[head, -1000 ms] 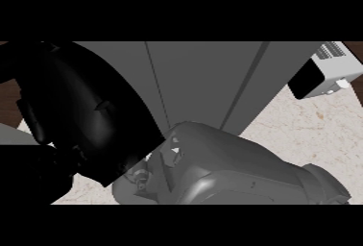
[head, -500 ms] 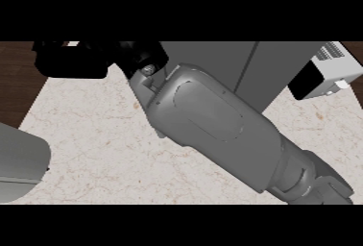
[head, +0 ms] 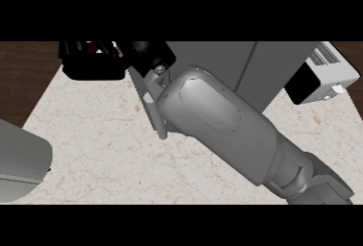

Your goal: Pick up the wine, place it into the cabinet and close the cabinet

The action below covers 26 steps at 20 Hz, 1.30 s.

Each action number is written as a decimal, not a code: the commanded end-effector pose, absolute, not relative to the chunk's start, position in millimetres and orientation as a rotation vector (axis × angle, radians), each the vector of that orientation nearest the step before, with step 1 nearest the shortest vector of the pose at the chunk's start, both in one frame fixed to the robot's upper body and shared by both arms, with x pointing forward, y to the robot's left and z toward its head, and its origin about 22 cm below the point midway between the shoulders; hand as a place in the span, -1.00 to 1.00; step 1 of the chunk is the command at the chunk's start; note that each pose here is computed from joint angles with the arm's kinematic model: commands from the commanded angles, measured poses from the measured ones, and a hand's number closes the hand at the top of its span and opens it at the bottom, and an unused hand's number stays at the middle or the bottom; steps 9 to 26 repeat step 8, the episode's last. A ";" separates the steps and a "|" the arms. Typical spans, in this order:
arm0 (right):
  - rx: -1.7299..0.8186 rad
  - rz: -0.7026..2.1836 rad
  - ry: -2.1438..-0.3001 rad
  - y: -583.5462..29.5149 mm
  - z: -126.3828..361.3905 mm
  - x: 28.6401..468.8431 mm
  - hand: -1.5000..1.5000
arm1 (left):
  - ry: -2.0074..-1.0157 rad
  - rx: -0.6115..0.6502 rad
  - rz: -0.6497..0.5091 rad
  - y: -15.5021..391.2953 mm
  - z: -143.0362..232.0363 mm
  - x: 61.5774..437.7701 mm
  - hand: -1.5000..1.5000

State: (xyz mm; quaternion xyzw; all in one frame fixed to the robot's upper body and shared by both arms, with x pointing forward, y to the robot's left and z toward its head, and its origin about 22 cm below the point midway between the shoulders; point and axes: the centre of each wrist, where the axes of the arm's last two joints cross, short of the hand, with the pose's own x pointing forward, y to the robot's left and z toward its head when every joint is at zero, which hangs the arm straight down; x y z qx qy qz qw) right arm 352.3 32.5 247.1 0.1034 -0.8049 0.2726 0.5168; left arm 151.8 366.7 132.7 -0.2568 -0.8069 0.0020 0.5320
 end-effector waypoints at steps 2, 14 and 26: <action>-0.022 0.531 -1.803 -34.1 203.5 408.9 1.00 | -1.934 -0.583 0.012 372.3 132.3 152.5 1.00; -0.009 0.546 -1.822 -38.1 203.6 410.1 1.00 | -1.930 -0.596 -0.008 366.8 138.6 157.4 1.00; -0.009 0.546 -1.822 -38.1 203.6 410.1 1.00 | -1.930 -0.596 -0.008 366.8 138.6 157.4 1.00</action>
